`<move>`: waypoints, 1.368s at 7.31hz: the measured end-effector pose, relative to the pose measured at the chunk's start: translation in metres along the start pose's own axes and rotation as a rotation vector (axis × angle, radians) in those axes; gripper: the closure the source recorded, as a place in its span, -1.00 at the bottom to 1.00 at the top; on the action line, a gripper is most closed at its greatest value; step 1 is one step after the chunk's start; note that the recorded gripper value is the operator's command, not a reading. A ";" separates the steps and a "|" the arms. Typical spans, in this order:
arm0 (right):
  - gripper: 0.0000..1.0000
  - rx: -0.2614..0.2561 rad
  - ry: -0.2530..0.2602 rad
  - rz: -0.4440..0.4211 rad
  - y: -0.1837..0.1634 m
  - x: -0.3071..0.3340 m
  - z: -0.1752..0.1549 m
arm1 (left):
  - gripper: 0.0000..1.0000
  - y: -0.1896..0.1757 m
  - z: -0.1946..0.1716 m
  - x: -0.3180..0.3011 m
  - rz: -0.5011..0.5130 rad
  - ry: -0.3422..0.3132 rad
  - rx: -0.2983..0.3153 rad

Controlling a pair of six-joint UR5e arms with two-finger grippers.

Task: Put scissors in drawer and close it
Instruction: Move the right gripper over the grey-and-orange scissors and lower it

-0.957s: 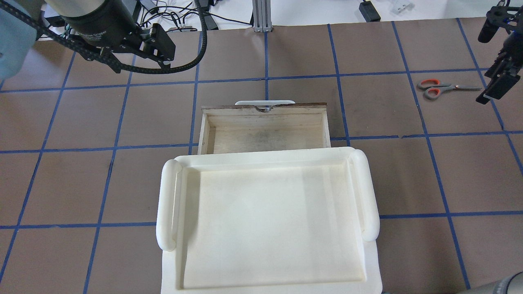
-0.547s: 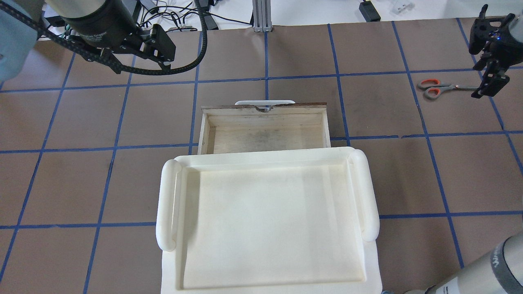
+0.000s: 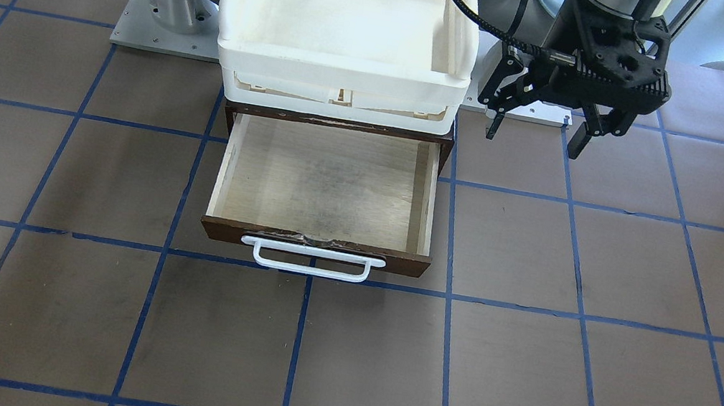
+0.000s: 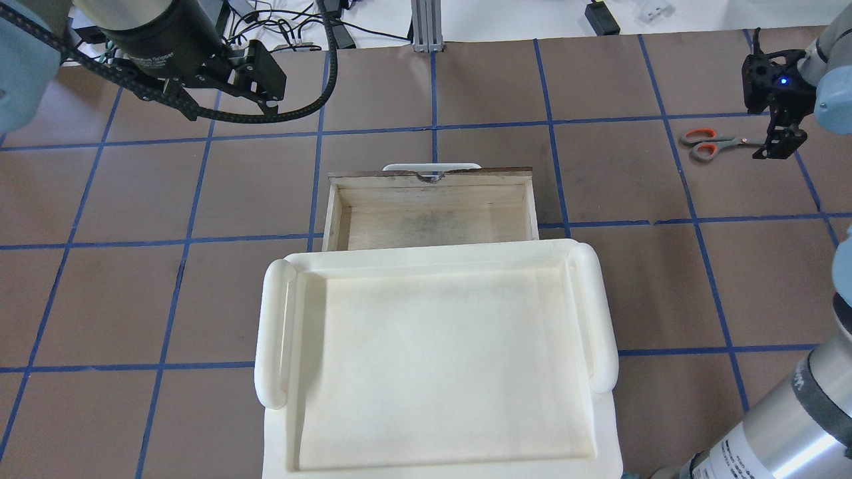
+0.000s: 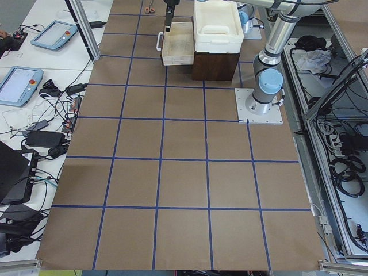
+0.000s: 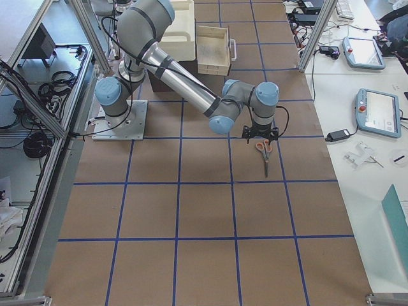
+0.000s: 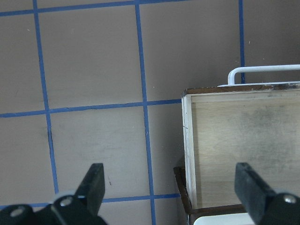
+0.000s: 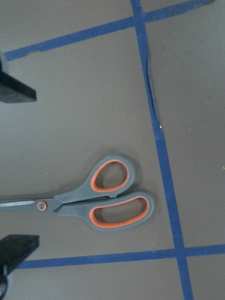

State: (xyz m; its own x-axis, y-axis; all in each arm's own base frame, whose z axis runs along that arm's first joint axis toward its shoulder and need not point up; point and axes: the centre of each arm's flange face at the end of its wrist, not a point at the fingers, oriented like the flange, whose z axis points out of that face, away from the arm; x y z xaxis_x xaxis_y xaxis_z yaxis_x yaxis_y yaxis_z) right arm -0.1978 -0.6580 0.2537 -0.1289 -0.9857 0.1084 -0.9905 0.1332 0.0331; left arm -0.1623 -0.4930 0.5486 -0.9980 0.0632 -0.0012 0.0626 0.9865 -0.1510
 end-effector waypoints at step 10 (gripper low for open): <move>-0.92 0.013 -0.028 -0.103 0.012 0.032 0.067 | -1.00 0.000 0.000 0.000 0.000 0.000 0.000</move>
State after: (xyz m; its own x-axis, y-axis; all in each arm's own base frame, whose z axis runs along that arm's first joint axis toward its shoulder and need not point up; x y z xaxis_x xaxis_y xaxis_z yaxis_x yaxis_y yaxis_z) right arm -0.2169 -0.6945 0.1912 -0.0277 -0.9966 0.0777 -0.9991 0.0300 0.0293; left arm -0.1627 -0.4929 0.5481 -0.9980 0.0628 -0.0009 0.0622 0.9866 -0.1507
